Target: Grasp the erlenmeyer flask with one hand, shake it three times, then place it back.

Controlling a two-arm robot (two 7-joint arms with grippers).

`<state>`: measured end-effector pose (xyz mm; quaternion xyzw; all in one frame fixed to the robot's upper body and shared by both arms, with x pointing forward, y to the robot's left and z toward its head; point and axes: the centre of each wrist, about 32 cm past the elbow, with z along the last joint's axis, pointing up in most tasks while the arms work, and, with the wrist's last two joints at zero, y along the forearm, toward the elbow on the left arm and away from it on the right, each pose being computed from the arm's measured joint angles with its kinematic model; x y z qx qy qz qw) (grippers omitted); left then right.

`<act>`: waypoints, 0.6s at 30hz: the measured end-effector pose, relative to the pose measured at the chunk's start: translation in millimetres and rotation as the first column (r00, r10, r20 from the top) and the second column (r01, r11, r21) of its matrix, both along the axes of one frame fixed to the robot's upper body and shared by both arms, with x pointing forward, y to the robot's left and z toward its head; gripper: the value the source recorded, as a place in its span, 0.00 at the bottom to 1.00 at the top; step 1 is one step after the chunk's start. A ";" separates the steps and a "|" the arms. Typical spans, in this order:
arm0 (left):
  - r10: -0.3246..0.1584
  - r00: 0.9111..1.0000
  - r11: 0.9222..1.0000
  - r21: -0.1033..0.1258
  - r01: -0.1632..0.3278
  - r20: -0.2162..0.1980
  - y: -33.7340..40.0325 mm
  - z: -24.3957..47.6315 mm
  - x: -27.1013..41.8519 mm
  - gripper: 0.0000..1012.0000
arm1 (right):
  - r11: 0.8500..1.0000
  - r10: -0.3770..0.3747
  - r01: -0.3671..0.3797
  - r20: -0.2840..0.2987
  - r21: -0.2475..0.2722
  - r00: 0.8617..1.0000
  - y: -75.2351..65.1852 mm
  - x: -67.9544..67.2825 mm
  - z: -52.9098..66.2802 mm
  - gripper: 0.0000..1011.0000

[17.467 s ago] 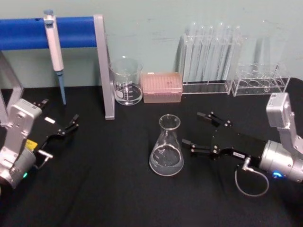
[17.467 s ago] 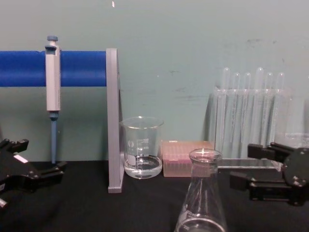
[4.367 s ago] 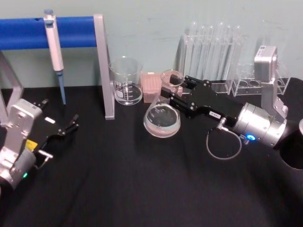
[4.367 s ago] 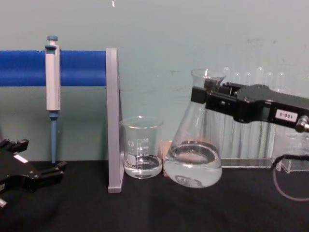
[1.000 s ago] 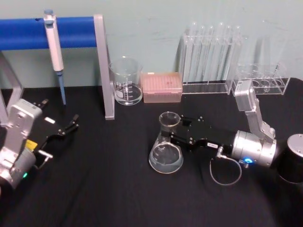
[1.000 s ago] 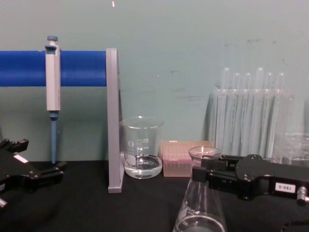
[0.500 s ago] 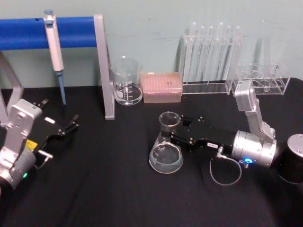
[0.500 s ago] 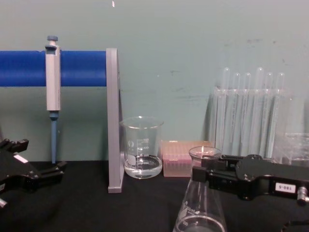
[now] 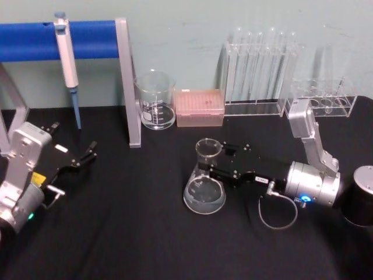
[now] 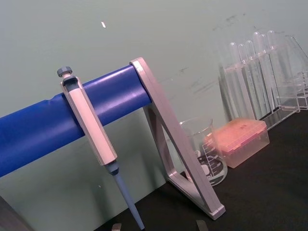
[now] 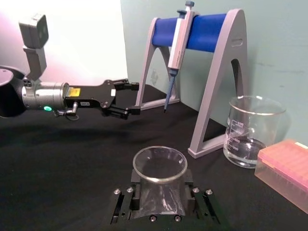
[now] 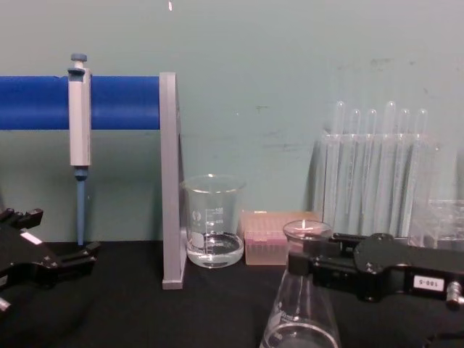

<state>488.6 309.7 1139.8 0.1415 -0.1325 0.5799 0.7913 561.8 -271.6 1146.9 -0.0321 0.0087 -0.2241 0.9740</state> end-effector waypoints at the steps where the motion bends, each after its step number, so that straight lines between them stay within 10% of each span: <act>1: 0.000 1.000 1.000 0.000 0.000 0.000 0.0 0.0 0.0 0.99 | 1.000 0.000 0.000 -0.001 -0.002 1.000 -0.1 0.0 -0.2 0.50; 18: 0.000 1.000 1.000 0.000 0.000 0.000 0.0 0.0 0.0 0.99 | 1.000 0.000 0.000 -0.001 -0.001 1.000 -0.1 0.0 -0.2 0.99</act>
